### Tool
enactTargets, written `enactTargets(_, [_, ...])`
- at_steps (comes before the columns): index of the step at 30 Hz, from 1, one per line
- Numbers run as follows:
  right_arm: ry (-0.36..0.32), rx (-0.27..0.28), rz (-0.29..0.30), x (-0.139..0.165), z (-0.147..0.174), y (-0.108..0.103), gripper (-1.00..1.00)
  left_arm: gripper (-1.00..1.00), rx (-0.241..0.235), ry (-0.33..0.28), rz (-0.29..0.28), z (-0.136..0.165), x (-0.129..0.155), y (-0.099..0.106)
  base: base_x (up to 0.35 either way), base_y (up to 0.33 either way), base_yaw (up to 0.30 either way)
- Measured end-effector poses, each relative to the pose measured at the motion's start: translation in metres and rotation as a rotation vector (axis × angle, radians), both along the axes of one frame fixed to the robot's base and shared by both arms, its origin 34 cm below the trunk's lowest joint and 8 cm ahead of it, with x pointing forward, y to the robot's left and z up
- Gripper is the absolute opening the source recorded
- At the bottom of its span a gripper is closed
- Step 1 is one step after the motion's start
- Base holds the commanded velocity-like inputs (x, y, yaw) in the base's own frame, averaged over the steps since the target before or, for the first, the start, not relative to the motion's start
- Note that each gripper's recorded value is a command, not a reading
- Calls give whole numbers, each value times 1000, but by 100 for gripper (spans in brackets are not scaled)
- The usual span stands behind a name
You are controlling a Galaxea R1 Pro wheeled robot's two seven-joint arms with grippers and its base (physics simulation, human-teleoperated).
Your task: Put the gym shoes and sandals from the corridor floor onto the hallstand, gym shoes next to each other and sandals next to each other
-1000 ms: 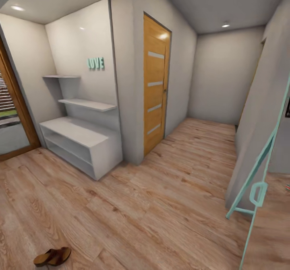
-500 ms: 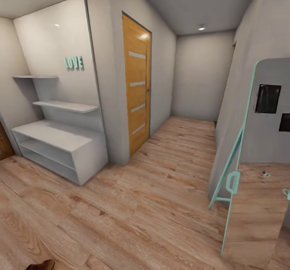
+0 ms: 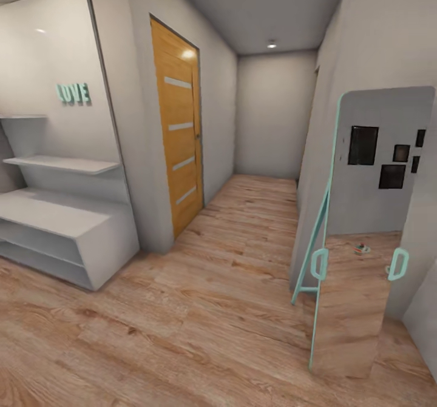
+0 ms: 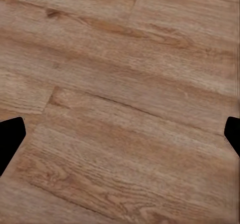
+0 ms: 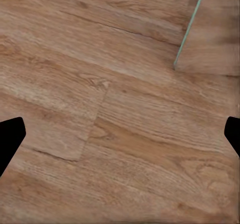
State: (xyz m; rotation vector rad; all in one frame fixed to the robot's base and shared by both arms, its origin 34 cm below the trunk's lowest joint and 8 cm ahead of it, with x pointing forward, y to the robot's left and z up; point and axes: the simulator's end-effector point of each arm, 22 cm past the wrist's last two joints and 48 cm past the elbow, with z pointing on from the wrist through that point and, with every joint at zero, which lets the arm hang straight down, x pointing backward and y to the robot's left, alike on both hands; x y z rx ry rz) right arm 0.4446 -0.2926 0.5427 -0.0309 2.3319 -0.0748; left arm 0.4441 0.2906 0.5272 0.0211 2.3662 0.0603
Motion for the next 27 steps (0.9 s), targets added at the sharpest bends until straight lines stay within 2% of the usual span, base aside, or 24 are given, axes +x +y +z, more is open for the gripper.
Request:
enactTargets(13, [2, 1, -1, -1, -1, 1, 100, 100, 3, -11, 9, 2, 2, 4, 0, -15, -268])
enactTargets(19, [2, 2, -1, -1, -1, 1, 100, 100, 4, -16, 7, 3, 3, 4, 0, -197, -268])
enactTargets(27, [2, 3, -3, -1, -1, 1, 100, 100, 8, -83, 7, 14, 13, 5, 0, -262, -268])
